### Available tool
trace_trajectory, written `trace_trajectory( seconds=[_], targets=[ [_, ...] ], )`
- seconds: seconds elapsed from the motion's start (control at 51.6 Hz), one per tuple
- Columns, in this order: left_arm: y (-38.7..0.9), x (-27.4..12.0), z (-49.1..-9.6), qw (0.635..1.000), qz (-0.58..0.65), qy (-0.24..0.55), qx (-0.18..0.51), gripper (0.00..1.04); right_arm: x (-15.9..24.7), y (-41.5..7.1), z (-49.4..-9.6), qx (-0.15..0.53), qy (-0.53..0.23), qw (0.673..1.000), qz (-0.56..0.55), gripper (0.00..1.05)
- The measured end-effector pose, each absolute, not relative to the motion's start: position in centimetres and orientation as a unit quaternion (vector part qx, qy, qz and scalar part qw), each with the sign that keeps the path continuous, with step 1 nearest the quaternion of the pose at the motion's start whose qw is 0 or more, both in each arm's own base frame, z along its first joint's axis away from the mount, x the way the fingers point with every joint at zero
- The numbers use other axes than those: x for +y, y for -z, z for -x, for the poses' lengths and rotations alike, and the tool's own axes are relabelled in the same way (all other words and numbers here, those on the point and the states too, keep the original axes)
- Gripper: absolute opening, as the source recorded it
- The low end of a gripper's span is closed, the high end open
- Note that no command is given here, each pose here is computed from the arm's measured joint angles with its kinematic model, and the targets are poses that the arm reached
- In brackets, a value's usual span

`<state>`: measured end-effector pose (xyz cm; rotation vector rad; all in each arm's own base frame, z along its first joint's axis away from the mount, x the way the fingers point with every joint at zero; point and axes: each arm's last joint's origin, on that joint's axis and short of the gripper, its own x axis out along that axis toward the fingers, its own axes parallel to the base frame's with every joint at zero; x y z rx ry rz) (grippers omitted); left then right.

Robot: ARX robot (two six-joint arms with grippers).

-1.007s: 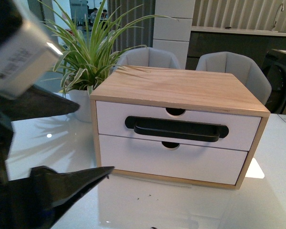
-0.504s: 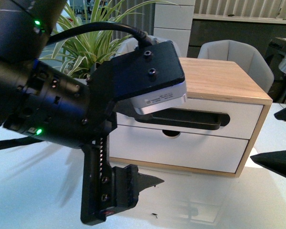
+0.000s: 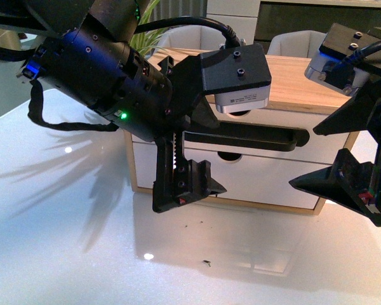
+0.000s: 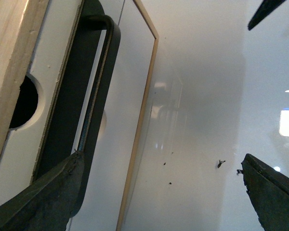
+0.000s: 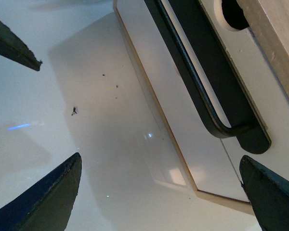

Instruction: Pull drawer

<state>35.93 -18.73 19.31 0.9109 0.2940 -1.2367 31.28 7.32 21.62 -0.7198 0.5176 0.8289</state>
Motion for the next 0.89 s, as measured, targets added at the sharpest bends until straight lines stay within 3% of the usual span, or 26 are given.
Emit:
trace_trajectory(
  seconds=[0.174, 0.891],
  targets=[
    [-19.5, -18.6, -38.0, 0.708, -0.423, 0.547, 0.143, 0.97, 7.7, -21.6, -32.6, 0.244, -0.399, 0.813, 0.348, 0.96],
    [-17.6, -19.1, -40.0, 0.693, -0.469, 0.524, 0.16, 0.97, 9.8, -21.0, -35.1, 0.238, -0.421, 0.801, 0.353, 0.96]
  ],
)
